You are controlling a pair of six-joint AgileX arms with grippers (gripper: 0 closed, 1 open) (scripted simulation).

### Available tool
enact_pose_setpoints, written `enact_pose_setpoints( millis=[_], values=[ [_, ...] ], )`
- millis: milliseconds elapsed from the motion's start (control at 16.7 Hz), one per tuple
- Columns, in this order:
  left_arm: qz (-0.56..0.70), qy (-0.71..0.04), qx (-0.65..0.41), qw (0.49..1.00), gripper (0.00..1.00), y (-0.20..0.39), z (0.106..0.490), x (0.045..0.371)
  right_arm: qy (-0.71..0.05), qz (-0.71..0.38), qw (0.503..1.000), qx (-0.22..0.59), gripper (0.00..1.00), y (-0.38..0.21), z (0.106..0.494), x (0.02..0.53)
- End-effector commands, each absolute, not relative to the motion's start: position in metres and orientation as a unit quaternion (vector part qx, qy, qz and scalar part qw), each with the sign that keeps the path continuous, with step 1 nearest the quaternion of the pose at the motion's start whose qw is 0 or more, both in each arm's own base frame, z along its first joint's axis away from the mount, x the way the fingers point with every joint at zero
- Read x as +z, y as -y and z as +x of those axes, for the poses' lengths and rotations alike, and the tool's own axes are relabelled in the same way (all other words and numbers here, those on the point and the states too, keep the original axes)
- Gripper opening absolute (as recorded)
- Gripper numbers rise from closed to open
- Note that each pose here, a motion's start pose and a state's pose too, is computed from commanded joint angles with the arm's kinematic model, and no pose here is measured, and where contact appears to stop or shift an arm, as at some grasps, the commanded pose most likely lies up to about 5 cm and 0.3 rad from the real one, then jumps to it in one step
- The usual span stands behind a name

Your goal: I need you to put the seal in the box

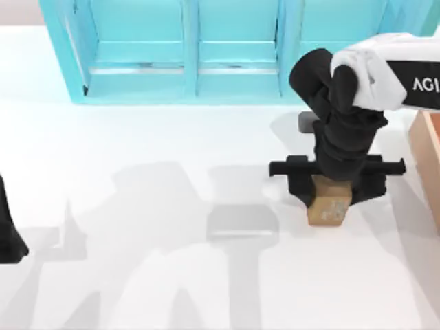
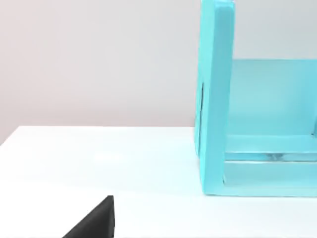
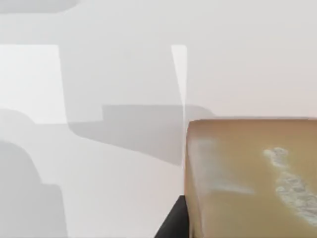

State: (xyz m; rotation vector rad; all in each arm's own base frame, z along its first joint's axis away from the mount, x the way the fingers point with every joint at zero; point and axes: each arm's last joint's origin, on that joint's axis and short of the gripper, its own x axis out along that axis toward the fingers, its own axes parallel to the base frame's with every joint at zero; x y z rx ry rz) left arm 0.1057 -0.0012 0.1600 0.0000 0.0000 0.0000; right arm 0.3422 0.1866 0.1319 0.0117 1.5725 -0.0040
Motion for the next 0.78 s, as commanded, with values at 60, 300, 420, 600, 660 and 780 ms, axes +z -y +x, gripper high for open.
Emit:
enact_pose_setpoints(
  millis=[60,300,420,600,660,780],
  values=[
    [0.000,0.000,0.000,1.000,1.00,0.001,0.106,0.160,-0.708,0.005,0.706,-0.002,0.00,-0.187,0.342,0.132],
    [0.000,0.000,0.000,1.000,1.00,0.001,0.106,0.160,-0.708,0.005,0.706,-0.002,0.00,-0.187,0.342,0.132],
    [0.000,0.000,0.000,1.000,1.00,0.001,0.106,0.160,-0.708,0.005,0.706,-0.002,0.00,-0.187,0.342,0.132],
    [0.000,0.000,0.000,1.000,1.00,0.001,0.106,0.160,-0.707,0.006,0.708,-0.002,0.00,-0.187,0.344,0.137],
    [0.000,0.000,0.000,1.000,1.00,0.001,0.106,0.160,-0.706,0.006,0.708,-0.002,0.00,-0.188,0.345,0.144],
    [0.000,0.000,0.000,1.000,1.00,0.001,0.106,0.160,-0.706,0.006,0.708,-0.002,0.00,-0.189,0.347,0.165]
  ],
)
